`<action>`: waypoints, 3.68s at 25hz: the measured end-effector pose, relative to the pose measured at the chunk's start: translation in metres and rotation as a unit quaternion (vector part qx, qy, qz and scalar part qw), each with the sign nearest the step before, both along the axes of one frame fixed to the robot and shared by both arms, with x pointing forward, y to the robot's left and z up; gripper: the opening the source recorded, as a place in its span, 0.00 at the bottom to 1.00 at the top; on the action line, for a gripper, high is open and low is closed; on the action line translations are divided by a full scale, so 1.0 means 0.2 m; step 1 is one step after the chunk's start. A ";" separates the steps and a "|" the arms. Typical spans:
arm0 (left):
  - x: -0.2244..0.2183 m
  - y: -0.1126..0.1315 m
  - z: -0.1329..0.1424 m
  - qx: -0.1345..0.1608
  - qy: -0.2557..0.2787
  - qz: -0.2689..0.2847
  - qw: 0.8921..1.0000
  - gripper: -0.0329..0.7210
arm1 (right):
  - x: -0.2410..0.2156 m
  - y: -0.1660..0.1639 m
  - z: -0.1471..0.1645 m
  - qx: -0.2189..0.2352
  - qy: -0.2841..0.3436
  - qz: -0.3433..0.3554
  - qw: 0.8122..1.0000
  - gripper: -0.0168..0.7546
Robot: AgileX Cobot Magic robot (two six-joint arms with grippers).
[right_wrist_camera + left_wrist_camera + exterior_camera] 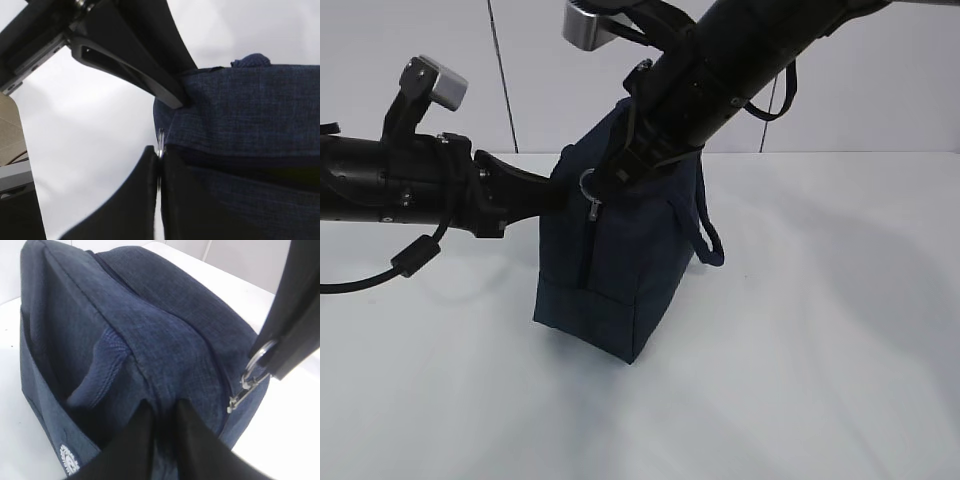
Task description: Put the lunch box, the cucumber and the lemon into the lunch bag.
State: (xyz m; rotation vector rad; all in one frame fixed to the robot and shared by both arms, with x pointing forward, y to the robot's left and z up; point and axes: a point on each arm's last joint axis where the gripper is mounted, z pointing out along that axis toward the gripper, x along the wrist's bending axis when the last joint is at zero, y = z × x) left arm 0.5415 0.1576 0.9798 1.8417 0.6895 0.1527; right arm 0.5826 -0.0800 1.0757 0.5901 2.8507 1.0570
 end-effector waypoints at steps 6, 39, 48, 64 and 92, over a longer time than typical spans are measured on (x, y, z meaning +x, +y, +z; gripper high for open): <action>0.00 0.00 0.00 0.000 -0.001 0.000 1.000 0.06 | 0.00 0.00 0.00 0.000 0.000 0.000 1.000 0.05; 0.00 0.00 0.01 -0.022 0.026 0.011 0.999 0.06 | 0.05 0.02 0.06 0.050 -0.045 -0.044 0.997 0.05; -0.01 -0.01 0.00 -0.028 0.032 0.004 0.999 0.06 | 0.07 0.02 0.07 0.057 -0.063 -0.060 0.995 0.05; -0.02 -0.01 0.01 -0.039 0.036 0.000 0.999 0.06 | 0.10 -0.10 0.08 0.088 -0.011 -0.075 0.993 0.05; -0.05 -0.05 0.02 -0.061 0.040 -0.032 0.997 0.06 | 0.15 -0.07 0.04 0.118 -0.015 -0.079 0.990 0.05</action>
